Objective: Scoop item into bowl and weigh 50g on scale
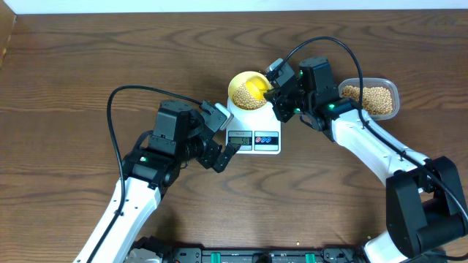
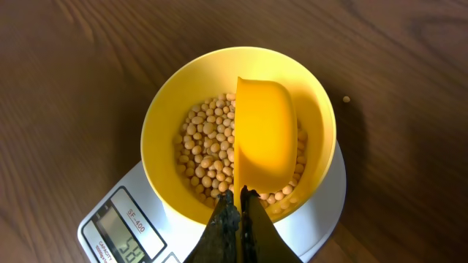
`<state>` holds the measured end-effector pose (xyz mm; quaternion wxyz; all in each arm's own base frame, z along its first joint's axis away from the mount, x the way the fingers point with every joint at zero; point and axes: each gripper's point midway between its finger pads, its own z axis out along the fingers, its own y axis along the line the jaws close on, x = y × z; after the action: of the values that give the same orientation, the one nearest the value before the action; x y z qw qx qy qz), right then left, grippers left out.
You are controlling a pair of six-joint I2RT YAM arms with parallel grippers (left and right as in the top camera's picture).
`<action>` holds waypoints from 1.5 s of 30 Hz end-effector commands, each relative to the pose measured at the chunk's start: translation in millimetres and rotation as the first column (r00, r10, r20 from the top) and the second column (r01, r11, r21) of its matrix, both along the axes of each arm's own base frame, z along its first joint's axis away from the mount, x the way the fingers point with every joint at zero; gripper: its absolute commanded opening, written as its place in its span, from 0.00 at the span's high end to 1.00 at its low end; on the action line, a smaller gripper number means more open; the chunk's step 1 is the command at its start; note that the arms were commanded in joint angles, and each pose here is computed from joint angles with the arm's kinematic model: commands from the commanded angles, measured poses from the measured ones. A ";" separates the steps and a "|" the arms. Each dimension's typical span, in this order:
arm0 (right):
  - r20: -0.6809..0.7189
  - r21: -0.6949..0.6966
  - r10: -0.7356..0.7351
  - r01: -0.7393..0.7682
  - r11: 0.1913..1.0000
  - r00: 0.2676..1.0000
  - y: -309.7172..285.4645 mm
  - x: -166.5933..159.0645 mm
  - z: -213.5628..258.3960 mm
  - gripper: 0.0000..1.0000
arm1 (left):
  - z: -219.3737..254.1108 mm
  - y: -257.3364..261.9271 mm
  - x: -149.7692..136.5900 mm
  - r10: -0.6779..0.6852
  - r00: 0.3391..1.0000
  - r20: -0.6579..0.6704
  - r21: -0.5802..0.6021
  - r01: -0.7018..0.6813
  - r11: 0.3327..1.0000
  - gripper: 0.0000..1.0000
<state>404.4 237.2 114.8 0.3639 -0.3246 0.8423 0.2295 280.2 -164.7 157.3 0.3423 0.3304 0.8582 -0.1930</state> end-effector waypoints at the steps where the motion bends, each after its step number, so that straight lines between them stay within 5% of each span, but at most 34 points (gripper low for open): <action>1: 0.043 0.017 0.007 -0.008 1.000 0.999 4.7 3.0 19.2 0.99 | -6.0 0.3 -2.6 -0.017 1.000 -0.009 0.008 0.017 1.000 0.00; 7: 0.044 0.018 0.007 -0.008 1.000 0.999 4.8 3.1 19.4 0.91 | -6.0 0.3 -2.6 -0.017 1.000 -0.009 0.008 0.017 1.000 0.00; 21: 0.063 0.026 0.006 -0.008 1.000 0.998 5.9 6.0 23.1 0.89 | -6.0 0.3 -2.6 -0.018 1.000 -0.009 0.009 0.018 1.000 0.00; 31: 0.066 0.027 0.006 -0.008 1.000 0.998 6.1 6.4 23.7 0.99 | -6.0 0.3 -2.6 -0.018 1.000 -0.009 0.009 0.018 1.000 0.00; 45: 0.166 -0.078 0.150 -0.139 0.987 0.975 15.6 -1.6 21.1 0.99 | -6.0 0.3 -2.6 -0.017 1.000 -0.009 0.008 0.017 1.000 0.00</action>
<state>405.1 242.4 118.1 0.3827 -0.3684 0.8202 0.2122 280.2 -164.7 157.3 0.3423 0.3304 0.8582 -0.1930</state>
